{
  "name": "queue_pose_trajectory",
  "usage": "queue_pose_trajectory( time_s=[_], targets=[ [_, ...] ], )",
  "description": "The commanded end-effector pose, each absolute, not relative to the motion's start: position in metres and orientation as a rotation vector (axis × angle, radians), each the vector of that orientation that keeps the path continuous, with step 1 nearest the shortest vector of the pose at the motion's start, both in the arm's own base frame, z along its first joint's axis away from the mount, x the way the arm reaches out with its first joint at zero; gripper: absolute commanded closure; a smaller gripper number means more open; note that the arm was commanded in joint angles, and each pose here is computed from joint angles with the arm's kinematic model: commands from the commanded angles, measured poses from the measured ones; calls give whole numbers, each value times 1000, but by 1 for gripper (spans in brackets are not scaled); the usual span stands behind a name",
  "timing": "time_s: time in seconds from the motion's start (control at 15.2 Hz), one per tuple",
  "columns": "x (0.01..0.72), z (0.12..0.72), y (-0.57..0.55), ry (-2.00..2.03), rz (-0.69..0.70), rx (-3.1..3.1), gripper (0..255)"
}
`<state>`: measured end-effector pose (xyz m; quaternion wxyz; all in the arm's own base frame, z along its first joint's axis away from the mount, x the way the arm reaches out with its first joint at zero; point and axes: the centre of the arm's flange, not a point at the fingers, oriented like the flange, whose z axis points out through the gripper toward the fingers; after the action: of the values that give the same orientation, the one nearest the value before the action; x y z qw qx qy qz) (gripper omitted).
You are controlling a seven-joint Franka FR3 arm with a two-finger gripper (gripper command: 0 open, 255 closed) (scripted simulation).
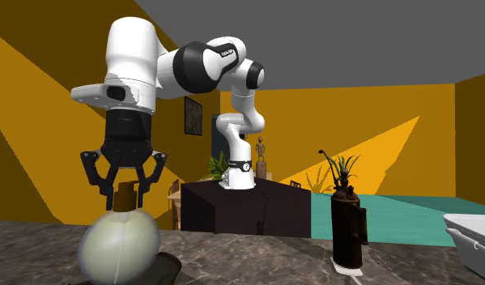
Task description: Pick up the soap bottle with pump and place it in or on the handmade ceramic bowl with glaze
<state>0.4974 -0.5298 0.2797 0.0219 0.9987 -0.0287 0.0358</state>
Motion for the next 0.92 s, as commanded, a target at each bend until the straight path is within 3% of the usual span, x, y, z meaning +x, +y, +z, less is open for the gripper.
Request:
queue_pose_trajectory(
  time_s=[0.0,0.13,0.2,0.53,0.86],
  targets=[
    [498,280,-530,-89,112,3094,255],
    [498,280,-530,-89,112,3094,255],
    [498,280,-530,-89,112,3094,0],
    [498,280,-530,-89,112,3094,0],
    [494,330,-528,-89,112,3094,0]
  ],
)
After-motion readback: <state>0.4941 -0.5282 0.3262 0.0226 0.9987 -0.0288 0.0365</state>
